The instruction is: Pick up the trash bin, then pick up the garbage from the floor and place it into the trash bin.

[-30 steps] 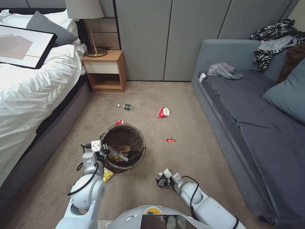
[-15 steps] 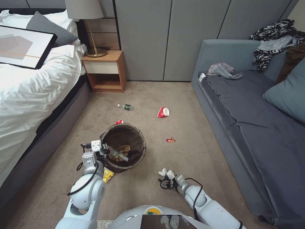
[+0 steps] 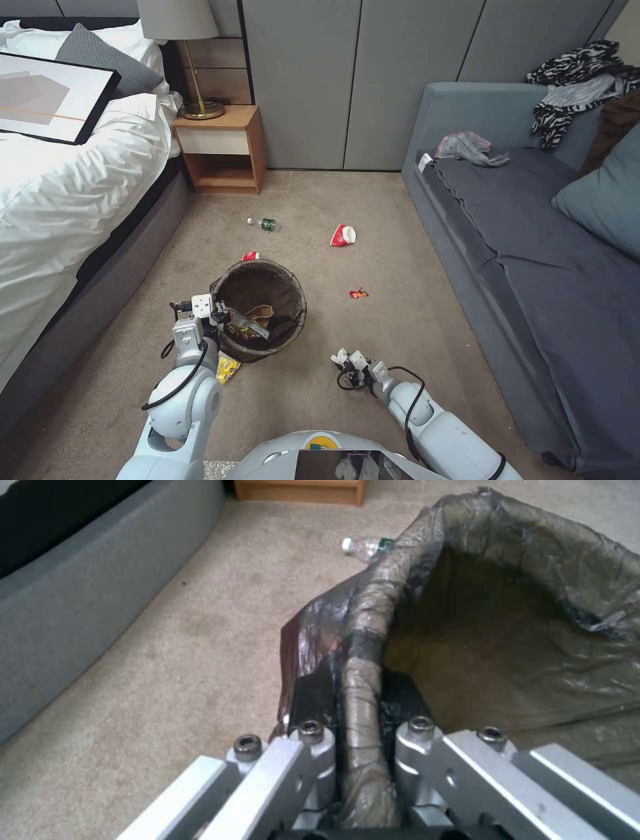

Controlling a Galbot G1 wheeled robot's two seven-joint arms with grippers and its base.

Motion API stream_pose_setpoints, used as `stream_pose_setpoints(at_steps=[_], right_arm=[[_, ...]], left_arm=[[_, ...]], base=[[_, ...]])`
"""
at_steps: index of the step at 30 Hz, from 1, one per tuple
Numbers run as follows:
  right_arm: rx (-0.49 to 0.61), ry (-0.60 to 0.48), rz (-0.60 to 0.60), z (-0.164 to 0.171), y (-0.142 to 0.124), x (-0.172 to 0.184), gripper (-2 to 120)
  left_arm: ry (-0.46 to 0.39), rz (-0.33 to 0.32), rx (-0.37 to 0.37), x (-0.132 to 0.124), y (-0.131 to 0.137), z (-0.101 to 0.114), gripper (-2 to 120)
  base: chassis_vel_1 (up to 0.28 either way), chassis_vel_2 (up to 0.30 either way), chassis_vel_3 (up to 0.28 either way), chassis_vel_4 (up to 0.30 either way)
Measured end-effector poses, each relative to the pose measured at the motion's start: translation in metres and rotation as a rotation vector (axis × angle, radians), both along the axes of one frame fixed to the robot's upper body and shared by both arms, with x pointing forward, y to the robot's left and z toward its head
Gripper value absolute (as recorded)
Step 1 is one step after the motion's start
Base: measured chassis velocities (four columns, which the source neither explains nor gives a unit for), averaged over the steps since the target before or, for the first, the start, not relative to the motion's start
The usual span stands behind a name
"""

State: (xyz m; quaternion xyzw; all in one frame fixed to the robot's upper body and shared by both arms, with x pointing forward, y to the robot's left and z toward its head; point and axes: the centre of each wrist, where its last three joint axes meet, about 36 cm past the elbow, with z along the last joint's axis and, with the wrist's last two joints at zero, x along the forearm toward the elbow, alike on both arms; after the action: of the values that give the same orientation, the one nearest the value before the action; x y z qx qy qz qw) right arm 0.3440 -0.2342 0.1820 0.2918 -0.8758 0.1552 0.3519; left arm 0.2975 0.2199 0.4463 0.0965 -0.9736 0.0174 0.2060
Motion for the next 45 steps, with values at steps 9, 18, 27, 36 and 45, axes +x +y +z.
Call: stream_pose_setpoints(at_steps=[9, 18, 27, 36, 45], right_arm=[[-0.004, -0.015, 0.000, -0.002, -0.004, 0.004, 15], [-0.008, -0.039, 0.005, -0.001, -0.006, 0.007, 0], [-0.006, -0.069, -0.002, 0.001, -0.010, 0.013, 0], [0.084, -0.255, -0.048, 0.035, -0.004, 0.026, 0], [0.490, -0.682, 0.038, 0.164, 0.026, 0.043, 0]], left_arm=[[0.003, -0.002, 0.000, 0.000, 0.000, -0.001, 5], [0.004, -0.003, 0.001, 0.000, 0.000, -0.002, 5], [0.004, -0.003, 0.002, 0.000, 0.000, -0.002, 5], [0.006, -0.003, 0.002, 0.001, 0.001, -0.003, 5], [0.033, -0.022, -0.022, 0.000, -0.003, -0.007, 5]], base=[[0.000, 0.000, 0.000, 0.000], [0.000, 0.000, 0.000, 0.000], [0.000, 0.000, 0.000, 0.000], [0.000, 0.000, 0.000, 0.000], [0.000, 0.000, 0.000, 0.000]])
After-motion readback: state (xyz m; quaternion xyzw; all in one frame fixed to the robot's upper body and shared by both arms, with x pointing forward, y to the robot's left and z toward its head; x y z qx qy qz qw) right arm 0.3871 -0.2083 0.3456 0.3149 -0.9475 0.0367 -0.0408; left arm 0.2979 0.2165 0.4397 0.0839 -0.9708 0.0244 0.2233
